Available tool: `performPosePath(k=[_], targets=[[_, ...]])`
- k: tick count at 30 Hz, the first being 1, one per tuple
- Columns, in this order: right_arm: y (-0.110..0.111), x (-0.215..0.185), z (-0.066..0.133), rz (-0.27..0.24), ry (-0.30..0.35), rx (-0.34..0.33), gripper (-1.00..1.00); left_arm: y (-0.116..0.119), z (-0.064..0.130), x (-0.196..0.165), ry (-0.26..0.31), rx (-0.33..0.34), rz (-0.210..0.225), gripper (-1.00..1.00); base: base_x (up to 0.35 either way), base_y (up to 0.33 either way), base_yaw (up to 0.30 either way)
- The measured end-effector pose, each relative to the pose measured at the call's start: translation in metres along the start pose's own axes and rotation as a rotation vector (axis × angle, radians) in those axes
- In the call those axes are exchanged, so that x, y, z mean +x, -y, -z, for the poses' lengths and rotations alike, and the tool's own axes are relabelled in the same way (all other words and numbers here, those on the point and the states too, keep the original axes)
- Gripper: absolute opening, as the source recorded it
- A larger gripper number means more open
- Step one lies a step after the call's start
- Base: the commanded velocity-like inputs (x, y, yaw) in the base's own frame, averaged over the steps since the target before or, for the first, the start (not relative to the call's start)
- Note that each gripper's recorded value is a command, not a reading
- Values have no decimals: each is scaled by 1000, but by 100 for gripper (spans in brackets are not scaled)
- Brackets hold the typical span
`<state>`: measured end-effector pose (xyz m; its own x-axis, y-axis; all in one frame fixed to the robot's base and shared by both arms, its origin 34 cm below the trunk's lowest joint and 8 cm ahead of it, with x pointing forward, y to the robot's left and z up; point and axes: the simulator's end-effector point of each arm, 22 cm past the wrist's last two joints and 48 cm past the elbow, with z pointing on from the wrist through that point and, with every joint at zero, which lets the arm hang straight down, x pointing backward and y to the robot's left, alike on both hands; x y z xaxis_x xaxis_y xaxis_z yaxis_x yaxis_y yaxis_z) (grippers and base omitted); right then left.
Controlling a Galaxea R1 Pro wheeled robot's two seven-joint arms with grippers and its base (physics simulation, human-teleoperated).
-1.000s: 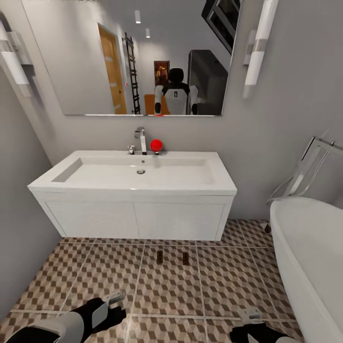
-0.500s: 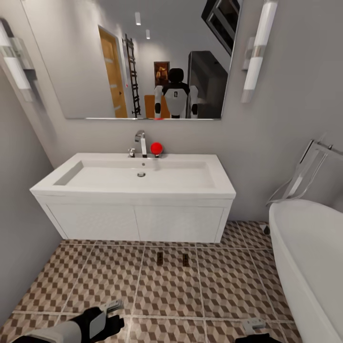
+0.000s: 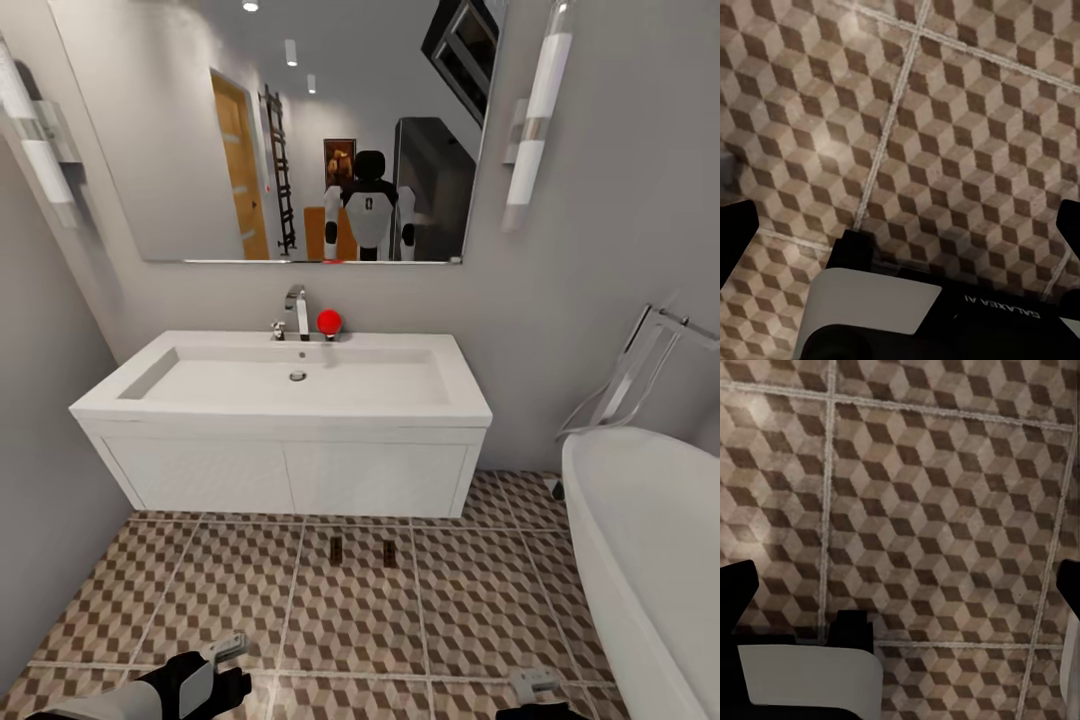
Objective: Take the four mousetraps from the cabinet in the bathroom and place them on the bathroom floor. Make sure all four end up on the same floor surface, and ensure that at least two of them are either under or directly next to the same bathroom sink.
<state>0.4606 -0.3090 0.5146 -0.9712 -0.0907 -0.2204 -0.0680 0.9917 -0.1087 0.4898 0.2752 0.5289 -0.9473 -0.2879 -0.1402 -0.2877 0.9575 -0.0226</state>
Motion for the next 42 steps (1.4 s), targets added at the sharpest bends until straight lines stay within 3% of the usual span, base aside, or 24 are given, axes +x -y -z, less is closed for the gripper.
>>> performPosePath(k=[16,42], targets=[[5,-14,29,1,26,4,100,-18,29,-8,29,-13,47,100,0,0,0],[10,-26,68,-1,43,4,100,-13,68,-8,29,6,46,100,0,0,0]])
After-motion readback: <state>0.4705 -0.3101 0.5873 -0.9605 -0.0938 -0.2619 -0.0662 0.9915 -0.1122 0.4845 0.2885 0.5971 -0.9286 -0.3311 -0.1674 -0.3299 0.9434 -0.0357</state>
